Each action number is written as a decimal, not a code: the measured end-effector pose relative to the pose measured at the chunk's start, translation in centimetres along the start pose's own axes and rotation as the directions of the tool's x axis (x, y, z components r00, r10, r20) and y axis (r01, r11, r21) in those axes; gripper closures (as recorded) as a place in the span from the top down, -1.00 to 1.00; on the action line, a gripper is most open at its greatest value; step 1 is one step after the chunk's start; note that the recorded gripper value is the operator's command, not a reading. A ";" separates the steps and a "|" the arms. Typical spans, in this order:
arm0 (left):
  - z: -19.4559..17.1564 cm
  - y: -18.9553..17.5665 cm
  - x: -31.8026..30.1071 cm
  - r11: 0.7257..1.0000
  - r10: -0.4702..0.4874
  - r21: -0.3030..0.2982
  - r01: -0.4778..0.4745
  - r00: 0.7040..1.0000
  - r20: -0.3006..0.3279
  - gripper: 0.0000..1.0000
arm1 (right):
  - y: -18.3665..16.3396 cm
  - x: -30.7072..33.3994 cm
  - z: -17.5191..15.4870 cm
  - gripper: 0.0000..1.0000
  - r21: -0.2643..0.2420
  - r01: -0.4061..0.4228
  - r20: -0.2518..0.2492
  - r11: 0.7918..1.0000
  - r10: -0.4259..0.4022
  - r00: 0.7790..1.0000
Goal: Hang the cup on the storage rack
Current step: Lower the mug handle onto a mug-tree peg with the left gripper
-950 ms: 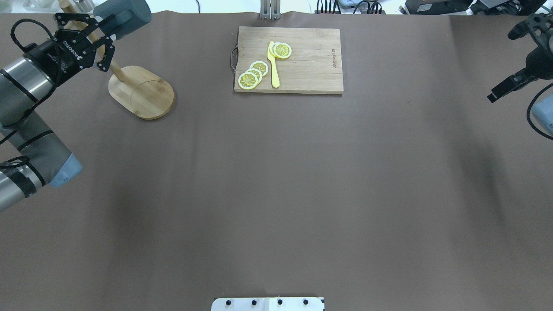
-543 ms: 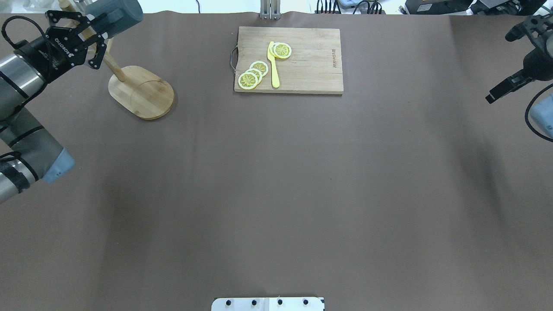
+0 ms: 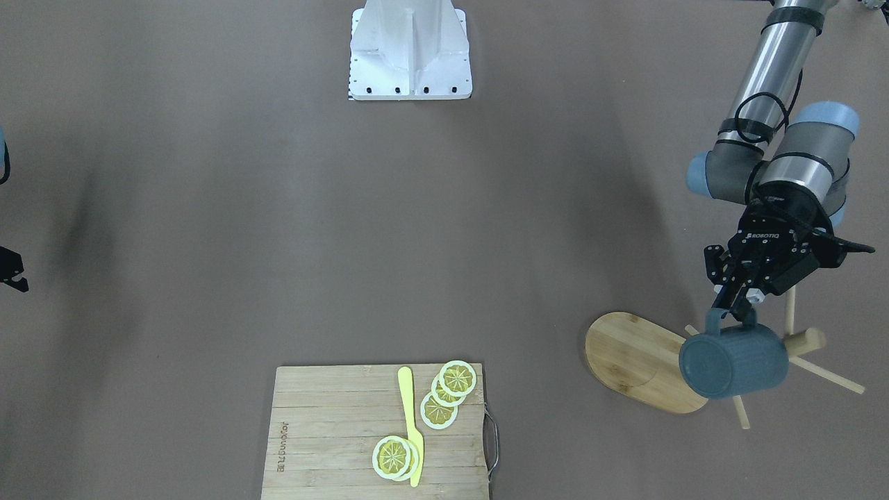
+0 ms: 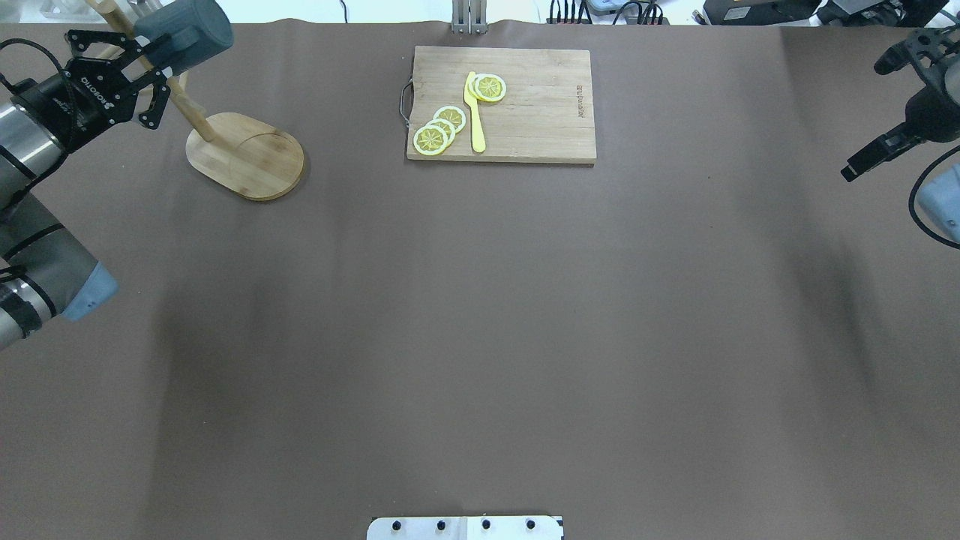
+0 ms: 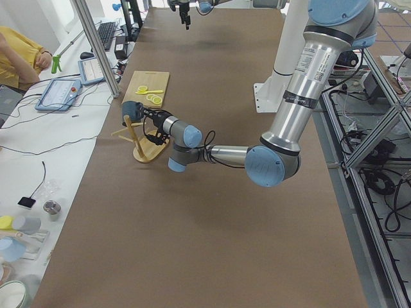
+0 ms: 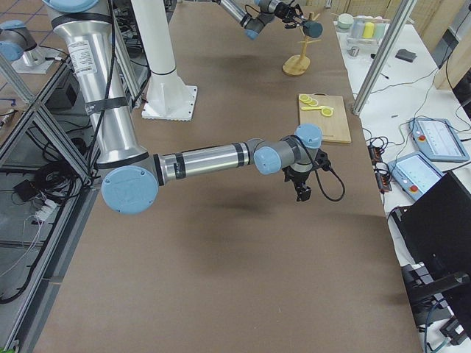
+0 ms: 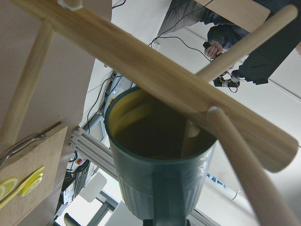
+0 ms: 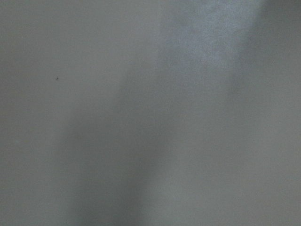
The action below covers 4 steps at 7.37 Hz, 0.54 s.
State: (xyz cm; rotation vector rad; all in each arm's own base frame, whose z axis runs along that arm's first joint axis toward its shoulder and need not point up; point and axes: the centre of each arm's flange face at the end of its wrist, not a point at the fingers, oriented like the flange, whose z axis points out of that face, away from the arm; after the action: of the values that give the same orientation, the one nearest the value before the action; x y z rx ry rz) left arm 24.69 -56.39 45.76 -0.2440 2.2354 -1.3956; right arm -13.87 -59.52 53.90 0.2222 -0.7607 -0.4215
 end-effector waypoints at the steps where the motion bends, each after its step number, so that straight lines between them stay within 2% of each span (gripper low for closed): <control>1: 0.0 0.3 0.1 1.000 0.001 -0.008 -0.001 1.000 -0.002 0.96 | 0.0 0.0 0.0 1.00 0.000 0.000 0.000 1.000 0.000 1.000; 2: -0.4 0.7 0.2 1.000 0.003 -0.020 -0.003 1.000 0.003 0.96 | 0.0 -0.1 0.1 1.00 -0.001 0.001 0.000 1.000 -0.001 1.000; 4: -3.8 1.0 0.7 0.999 0.039 -0.035 -0.039 0.999 0.018 0.96 | 0.0 -0.1 0.2 1.00 -0.003 0.002 0.000 1.000 -0.002 1.000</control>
State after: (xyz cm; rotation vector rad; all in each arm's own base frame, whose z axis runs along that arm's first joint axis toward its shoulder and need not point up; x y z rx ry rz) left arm 22.34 -53.20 46.01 -0.2229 2.2386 -1.3307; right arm -14.06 -59.48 53.95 0.2204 -0.7600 -0.4241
